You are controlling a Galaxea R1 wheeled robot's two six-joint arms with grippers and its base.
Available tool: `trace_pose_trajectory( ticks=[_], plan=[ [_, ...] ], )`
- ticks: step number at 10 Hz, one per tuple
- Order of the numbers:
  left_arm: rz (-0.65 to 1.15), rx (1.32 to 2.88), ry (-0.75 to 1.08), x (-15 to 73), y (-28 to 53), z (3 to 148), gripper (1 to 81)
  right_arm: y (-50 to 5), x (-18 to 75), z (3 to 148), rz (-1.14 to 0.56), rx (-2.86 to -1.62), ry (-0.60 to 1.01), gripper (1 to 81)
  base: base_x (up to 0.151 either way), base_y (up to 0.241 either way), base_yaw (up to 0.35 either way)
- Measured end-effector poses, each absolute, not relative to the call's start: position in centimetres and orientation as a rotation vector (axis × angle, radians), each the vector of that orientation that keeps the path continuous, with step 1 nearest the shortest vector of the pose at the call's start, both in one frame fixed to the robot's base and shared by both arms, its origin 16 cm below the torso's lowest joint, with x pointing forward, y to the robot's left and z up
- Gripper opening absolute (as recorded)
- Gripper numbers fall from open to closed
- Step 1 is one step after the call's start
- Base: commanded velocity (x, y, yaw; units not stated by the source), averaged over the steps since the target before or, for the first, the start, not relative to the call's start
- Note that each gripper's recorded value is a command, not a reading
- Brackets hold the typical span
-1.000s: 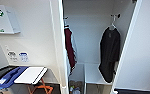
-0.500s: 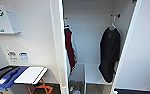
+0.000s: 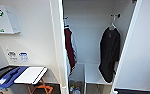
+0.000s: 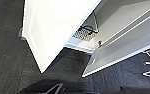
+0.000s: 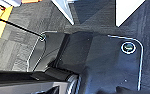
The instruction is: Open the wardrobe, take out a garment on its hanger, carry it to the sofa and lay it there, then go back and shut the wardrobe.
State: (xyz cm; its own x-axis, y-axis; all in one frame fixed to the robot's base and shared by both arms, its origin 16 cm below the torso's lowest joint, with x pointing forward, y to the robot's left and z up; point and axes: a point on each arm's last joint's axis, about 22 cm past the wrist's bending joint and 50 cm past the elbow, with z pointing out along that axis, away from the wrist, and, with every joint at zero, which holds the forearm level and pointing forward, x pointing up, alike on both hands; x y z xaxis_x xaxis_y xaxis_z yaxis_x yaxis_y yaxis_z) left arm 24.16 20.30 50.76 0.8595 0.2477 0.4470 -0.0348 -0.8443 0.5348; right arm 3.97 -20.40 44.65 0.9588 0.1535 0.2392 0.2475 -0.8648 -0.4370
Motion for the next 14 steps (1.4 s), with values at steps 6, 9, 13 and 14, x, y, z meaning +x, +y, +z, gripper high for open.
trace_pose_trajectory(
  ticks=[6, 9, 13, 14],
  plan=[
    [0.79, 2.427, 0.224, 32.0, 17.3, 53.3, 81.1, -18.7, 4.3, 44.6, -0.276, -2.618, -0.279, 81.1, 0.0, 0.0, 0.0],
    [0.805, 2.388, 0.213, 33.8, 13.9, 54.4, 81.1, -20.1, 4.5, 44.0, -0.277, -2.658, -0.288, 81.1, 0.0, 0.0, 0.0],
    [0.848, 2.281, 0.193, 35.9, 11.2, 57.3, 81.1, -18.5, 5.3, 44.1, -0.291, -2.641, -0.288, 81.1, 0.0, 0.0, 0.0],
    [0.87, 2.252, 0.18, 37.3, 10.3, 58.5, 81.1, -18.9, 5.2, 44.0, -0.29, -2.647, -0.289, 81.1, 0.0, 0.0, 0.0]
  ],
)
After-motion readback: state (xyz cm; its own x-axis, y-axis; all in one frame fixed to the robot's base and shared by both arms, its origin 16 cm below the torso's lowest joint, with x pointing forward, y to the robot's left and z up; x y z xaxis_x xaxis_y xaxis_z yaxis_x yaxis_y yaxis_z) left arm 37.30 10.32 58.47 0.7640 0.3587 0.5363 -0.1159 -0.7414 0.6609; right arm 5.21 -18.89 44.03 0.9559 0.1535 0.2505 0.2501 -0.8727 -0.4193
